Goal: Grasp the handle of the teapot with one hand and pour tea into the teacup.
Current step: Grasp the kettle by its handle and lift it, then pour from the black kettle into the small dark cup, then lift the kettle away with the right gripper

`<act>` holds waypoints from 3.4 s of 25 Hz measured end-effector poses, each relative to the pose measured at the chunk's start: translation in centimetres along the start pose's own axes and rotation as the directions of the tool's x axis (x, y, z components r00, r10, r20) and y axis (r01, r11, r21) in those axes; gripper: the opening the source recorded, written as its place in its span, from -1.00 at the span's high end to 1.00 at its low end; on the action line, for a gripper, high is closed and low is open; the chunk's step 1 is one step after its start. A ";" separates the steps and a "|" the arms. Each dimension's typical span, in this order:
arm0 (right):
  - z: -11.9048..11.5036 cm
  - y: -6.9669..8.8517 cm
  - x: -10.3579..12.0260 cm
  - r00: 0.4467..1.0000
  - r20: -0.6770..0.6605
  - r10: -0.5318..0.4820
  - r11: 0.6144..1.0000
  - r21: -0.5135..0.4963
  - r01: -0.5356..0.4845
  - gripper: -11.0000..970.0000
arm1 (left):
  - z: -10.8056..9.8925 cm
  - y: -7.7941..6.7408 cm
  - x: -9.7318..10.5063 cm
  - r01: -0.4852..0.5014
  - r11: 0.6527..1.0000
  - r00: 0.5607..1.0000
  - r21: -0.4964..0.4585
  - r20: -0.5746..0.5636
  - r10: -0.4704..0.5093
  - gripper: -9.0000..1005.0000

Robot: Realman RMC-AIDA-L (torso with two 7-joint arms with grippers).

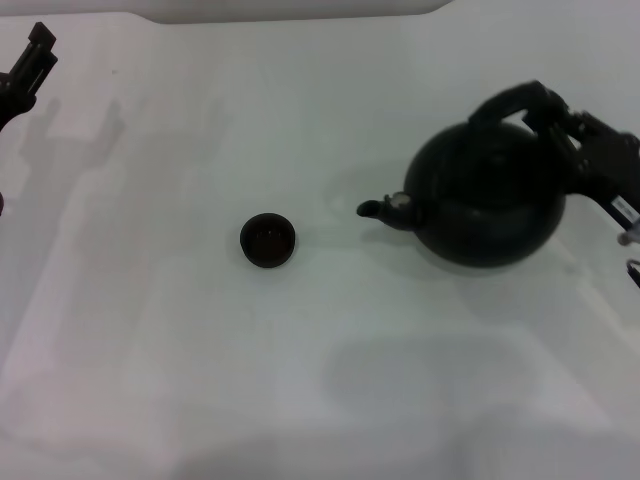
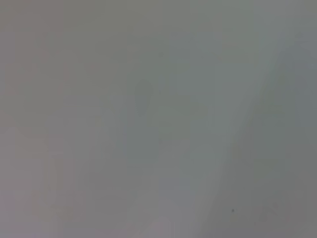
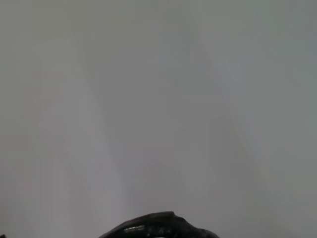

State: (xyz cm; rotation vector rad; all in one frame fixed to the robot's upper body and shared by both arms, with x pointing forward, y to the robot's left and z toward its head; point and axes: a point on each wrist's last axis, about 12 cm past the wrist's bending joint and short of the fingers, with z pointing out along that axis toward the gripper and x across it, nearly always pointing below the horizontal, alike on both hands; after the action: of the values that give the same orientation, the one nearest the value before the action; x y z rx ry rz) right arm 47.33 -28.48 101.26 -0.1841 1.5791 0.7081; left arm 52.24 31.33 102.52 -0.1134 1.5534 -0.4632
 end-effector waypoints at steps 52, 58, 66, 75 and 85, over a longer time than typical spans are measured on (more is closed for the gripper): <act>8.9 3.2 -1.6 0.881 0.047 -0.471 0.870 -0.139 0.473 0.62 | -0.1 0.1 0.3 0.010 1.000 1.000 -0.018 -0.015 -0.010 -0.72; 9.1 3.6 -1.7 0.862 0.066 -0.502 0.851 -0.142 0.506 0.62 | -0.1 0.1 0.3 0.012 1.000 1.000 -0.021 -0.014 -0.012 -0.72; 9.2 3.7 -1.7 0.824 0.077 -0.561 0.813 -0.138 0.566 0.64 | 0.0 0.2 0.3 0.014 1.000 1.000 -0.025 -0.010 -0.014 -0.72; 9.3 3.8 -1.7 0.794 0.087 -0.602 0.782 -0.139 0.608 0.66 | 0.0 0.3 0.2 0.014 1.000 1.000 -0.028 -0.009 -0.014 -0.72; 9.3 4.2 -1.5 0.753 0.099 -0.651 0.738 -0.151 0.658 0.66 | 0.3 0.2 0.2 0.013 1.000 1.000 -0.027 -0.012 -0.014 -0.72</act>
State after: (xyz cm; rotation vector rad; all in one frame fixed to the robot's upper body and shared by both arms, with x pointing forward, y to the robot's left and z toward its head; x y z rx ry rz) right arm 53.24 -20.62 104.28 -0.8179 1.2790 0.2802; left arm 52.53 31.39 102.28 -0.1422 1.5725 -0.4541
